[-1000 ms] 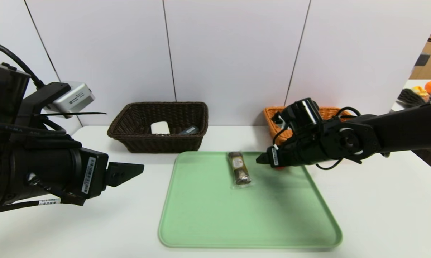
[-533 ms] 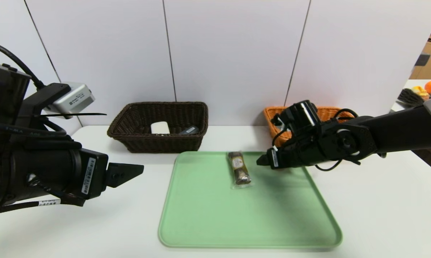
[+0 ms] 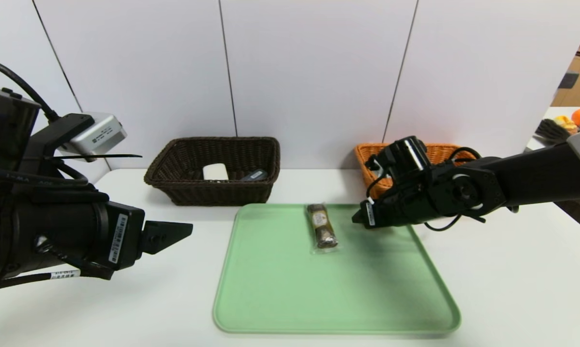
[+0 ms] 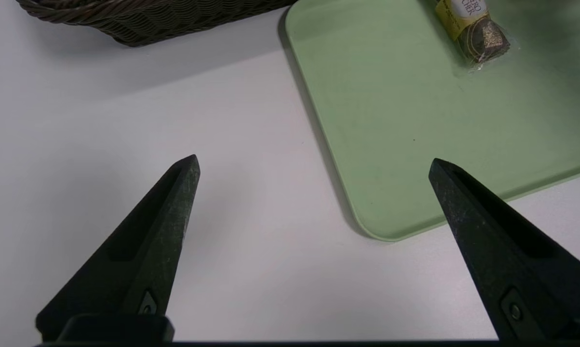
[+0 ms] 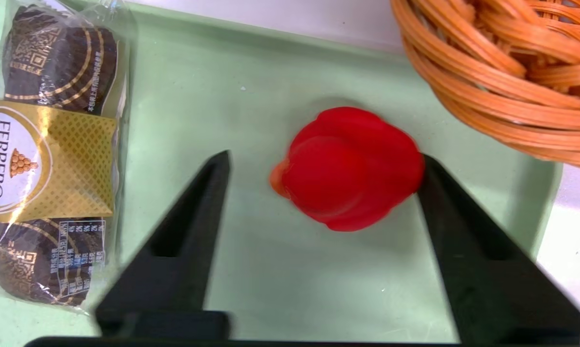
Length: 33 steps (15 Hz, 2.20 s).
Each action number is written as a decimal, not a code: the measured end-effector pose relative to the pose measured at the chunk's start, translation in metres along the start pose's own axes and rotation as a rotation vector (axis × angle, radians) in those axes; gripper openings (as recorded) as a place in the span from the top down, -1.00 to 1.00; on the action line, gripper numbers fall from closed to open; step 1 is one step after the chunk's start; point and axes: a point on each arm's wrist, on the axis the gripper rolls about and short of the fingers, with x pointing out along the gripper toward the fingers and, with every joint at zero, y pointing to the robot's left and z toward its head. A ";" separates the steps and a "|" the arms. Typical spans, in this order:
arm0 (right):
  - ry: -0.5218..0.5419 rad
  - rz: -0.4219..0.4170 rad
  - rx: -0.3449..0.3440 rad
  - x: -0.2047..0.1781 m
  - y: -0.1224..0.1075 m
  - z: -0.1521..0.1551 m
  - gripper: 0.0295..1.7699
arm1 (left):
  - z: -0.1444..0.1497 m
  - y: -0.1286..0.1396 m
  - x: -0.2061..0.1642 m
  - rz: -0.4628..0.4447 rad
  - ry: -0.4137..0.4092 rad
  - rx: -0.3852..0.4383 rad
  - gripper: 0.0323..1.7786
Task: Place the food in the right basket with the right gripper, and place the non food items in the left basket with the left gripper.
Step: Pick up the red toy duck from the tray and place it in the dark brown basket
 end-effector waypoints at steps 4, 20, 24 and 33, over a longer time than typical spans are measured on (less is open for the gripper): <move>0.000 0.001 0.000 -0.002 0.000 0.000 0.14 | 0.000 0.000 0.000 0.000 0.000 0.000 -0.90; -0.279 0.204 -0.103 -0.106 0.049 0.033 0.32 | -0.001 0.000 -0.001 0.000 -0.006 0.007 -0.90; -0.371 0.301 -0.151 -0.122 0.071 0.055 0.35 | 0.002 0.000 -0.002 -0.005 -0.030 -0.001 -0.90; -0.426 0.497 -0.211 -0.065 0.116 0.102 0.37 | 0.002 0.000 -0.002 -0.006 -0.033 -0.002 -0.90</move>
